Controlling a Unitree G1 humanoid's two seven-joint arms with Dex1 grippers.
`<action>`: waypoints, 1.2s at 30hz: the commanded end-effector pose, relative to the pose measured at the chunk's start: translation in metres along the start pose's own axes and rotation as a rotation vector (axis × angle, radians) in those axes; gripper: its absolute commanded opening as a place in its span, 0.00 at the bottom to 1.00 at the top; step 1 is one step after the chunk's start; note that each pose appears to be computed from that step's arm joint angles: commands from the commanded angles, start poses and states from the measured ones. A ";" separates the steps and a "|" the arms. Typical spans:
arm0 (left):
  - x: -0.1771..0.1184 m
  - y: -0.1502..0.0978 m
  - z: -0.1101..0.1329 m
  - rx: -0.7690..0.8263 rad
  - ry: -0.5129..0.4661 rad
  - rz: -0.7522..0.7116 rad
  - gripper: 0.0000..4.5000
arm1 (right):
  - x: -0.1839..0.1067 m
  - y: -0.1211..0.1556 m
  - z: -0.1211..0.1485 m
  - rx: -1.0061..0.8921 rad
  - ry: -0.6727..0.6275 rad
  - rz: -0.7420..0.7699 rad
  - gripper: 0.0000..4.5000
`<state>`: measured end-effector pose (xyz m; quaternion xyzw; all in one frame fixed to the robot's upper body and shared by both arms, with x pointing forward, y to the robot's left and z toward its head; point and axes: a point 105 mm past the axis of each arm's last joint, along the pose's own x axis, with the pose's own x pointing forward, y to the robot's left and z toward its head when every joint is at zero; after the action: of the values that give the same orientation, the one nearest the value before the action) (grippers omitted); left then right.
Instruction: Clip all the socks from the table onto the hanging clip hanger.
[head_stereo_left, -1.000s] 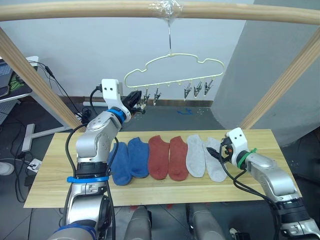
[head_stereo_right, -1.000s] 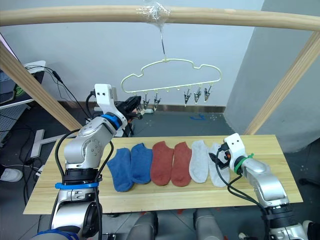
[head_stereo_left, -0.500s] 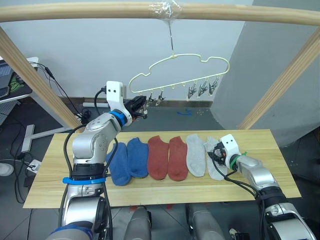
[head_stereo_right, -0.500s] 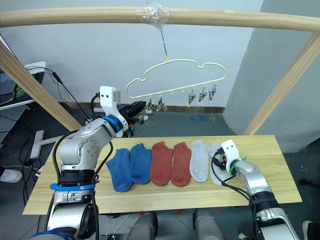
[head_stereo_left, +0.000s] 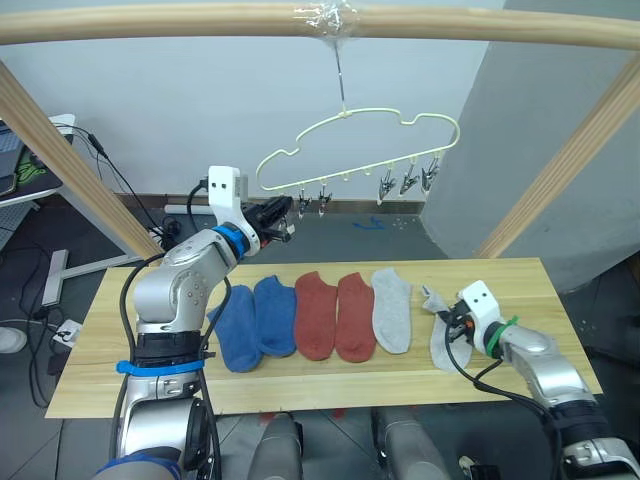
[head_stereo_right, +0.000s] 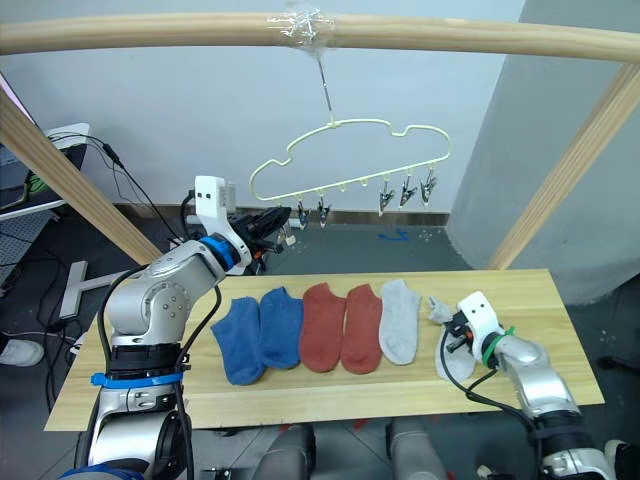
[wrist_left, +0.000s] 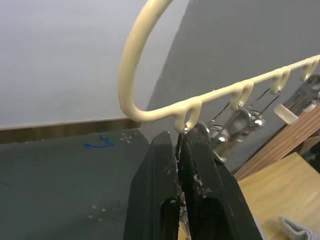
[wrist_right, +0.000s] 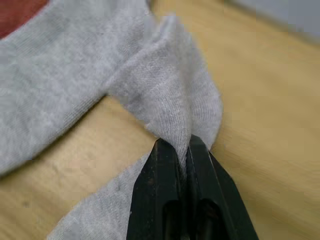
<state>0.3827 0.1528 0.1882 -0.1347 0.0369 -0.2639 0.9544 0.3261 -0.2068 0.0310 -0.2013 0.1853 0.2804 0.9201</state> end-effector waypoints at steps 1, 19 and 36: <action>-0.005 0.000 0.002 -0.117 0.018 -0.014 0.00 | 0.000 0.018 0.044 -0.216 -0.136 0.068 0.00; -0.014 -0.013 0.025 -0.472 0.008 -0.115 0.00 | 0.046 0.128 0.206 -0.480 -0.627 0.056 0.00; -0.014 -0.023 0.028 -0.456 0.001 -0.171 0.00 | 0.049 0.132 0.213 -0.436 -0.633 0.058 0.00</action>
<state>0.3674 0.1481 0.2078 -0.3594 0.1101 -0.3117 0.8726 0.3351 0.0152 0.1423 -0.2975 -0.1463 0.3917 0.8583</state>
